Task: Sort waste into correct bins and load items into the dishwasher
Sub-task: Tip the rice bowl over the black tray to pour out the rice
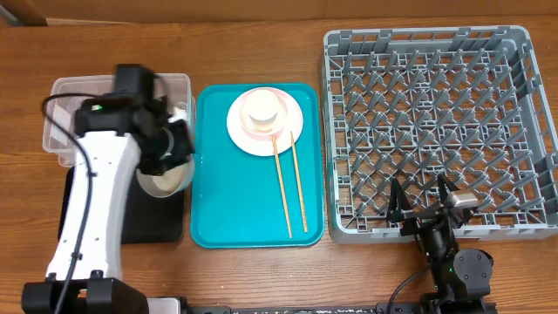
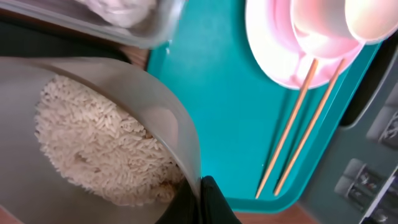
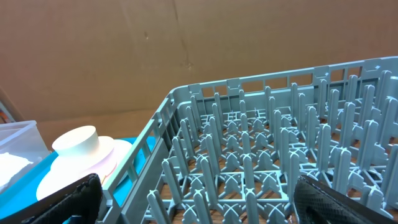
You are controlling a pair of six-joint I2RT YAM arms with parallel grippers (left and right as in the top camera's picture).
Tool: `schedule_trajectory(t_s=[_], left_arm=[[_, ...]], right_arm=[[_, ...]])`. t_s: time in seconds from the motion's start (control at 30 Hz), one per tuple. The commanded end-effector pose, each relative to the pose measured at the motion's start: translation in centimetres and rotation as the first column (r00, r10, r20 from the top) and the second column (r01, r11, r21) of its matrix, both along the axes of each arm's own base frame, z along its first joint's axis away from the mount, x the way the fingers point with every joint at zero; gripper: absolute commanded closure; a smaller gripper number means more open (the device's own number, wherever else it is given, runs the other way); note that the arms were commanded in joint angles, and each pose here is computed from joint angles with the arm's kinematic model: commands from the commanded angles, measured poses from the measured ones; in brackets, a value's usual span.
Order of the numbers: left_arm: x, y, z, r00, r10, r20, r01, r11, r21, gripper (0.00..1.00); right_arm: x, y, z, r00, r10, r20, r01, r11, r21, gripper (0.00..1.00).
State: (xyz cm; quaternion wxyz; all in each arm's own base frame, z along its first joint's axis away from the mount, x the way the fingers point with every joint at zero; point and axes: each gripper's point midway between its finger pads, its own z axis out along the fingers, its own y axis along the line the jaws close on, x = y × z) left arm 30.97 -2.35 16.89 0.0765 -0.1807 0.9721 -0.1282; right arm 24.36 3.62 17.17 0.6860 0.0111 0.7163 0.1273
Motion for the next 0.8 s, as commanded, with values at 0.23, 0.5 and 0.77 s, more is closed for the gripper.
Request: schedule_trajectory(t_s=[0.23,0.5,0.77], left_arm=[[0.6,3.9,0.2,0.988,0.063,0.141,-0.02,0.958,-0.285,0.96],[0.4,6.3,-1.1,0.945,0.157,0.286,0.0,0.877,-0.48,0.96],[-0.9,10.0,-1.3,0.862,0.315,0.397,-0.021,0.804,-0.594,0.96]], right_arm=[[0.0,0.0,-0.1,1.0,-0.001,0.005,0.001,1.0,0.003,0.0],[0.0,0.0,-0.1,1.0,-0.001,0.005,0.001,1.0,0.003,0.0],[0.0,0.0,-0.1,1.0,-0.001,0.006,0.001,1.0,0.003,0.0]])
